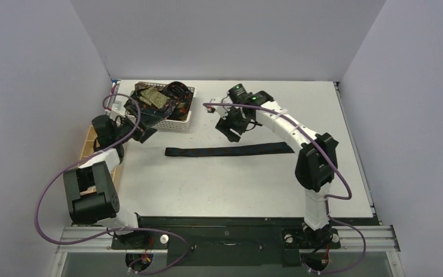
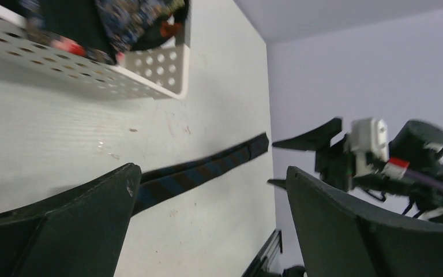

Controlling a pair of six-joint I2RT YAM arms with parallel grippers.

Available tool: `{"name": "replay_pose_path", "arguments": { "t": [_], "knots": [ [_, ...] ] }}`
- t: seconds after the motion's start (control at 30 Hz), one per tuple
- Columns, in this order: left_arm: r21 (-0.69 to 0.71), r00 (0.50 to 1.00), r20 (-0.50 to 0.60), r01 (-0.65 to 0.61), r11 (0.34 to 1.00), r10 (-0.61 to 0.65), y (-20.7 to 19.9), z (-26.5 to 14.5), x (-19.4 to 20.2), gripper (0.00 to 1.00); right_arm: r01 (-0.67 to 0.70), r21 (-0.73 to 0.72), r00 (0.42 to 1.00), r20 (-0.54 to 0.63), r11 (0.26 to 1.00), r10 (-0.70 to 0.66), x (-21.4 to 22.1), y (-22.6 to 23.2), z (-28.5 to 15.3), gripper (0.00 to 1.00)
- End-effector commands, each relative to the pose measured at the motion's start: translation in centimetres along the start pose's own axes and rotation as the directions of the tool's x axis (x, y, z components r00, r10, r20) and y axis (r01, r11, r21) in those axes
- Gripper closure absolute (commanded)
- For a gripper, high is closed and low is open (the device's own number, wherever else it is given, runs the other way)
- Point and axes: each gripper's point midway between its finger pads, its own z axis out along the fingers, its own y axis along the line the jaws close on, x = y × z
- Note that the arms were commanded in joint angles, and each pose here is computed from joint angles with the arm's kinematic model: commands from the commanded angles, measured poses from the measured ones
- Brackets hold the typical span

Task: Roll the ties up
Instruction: Flatten out the tie at the center of the board.

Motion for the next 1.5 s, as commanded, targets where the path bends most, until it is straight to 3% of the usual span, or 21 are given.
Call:
{"name": "replay_pose_path", "arguments": {
  "t": [0.0, 0.17, 0.4, 0.83, 0.97, 1.07, 1.13, 1.3, 1.4, 1.47],
  "knots": [
    [-0.122, 0.989, 0.150, 0.007, 0.993, 0.011, 0.9, -3.9, -5.0, 0.03, 0.098, 0.030, 0.992, 0.080, 0.995, -0.101, -6.1, 1.7, 3.7, 0.40],
    [-0.250, 0.981, 0.186, 0.000, 0.968, 0.048, 2.1, -6.8, -6.5, 0.03, 0.175, -0.004, 0.979, 0.111, 0.985, -0.174, -9.3, 4.3, 7.0, 0.40],
    [-0.258, 0.985, 0.168, -0.002, 0.966, 0.047, 2.0, -7.4, -5.7, 0.02, 0.224, -0.087, 0.972, 0.087, 0.971, -0.217, -9.0, 6.9, 11.0, 0.37],
    [-0.239, 0.985, 0.162, -0.015, 0.971, 0.055, 1.4, -7.6, -4.9, 0.02, 0.074, -0.171, 0.997, -0.016, 0.983, -0.077, -6.0, 6.7, 16.4, 0.34],
    [-0.242, 0.984, 0.159, -0.043, 0.969, 0.083, 1.1, -7.7, -5.1, 0.01, 0.076, -0.199, 0.993, -0.073, 0.977, -0.092, -3.8, 7.9, 16.7, 0.48],
    [-0.247, 0.981, 0.151, -0.083, 0.966, 0.123, 1.0, -7.8, -5.1, 0.08, 0.116, -0.225, 0.978, -0.143, 0.967, -0.151, -0.6, 9.0, 16.8, 0.64],
    [-0.261, 0.978, 0.135, -0.121, 0.958, 0.161, 1.1, -7.9, -4.9, 0.13, 0.151, -0.238, 0.965, -0.175, 0.959, -0.195, 1.2, 9.6, 16.4, 0.68],
    [-0.310, 0.971, 0.038, -0.212, 0.927, 0.235, 2.0, -7.3, -2.2, 0.32, 0.197, -0.258, 0.945, -0.206, 0.946, -0.253, 3.9, 10.4, 15.6, 0.72],
    [-0.320, 0.974, -0.051, -0.226, 0.920, 0.222, 2.8, -6.5, 1.0, 0.35, 0.207, -0.282, 0.940, -0.207, 0.937, -0.270, 5.0, 10.9, 15.1, 0.72],
    [-0.308, 0.952, -0.116, -0.304, 0.901, 0.282, 2.6, -5.8, 2.7, 0.34, 0.207, -0.290, 0.945, -0.187, 0.934, -0.267, 4.6, 11.1, 14.7, 0.72]
  ]
}}
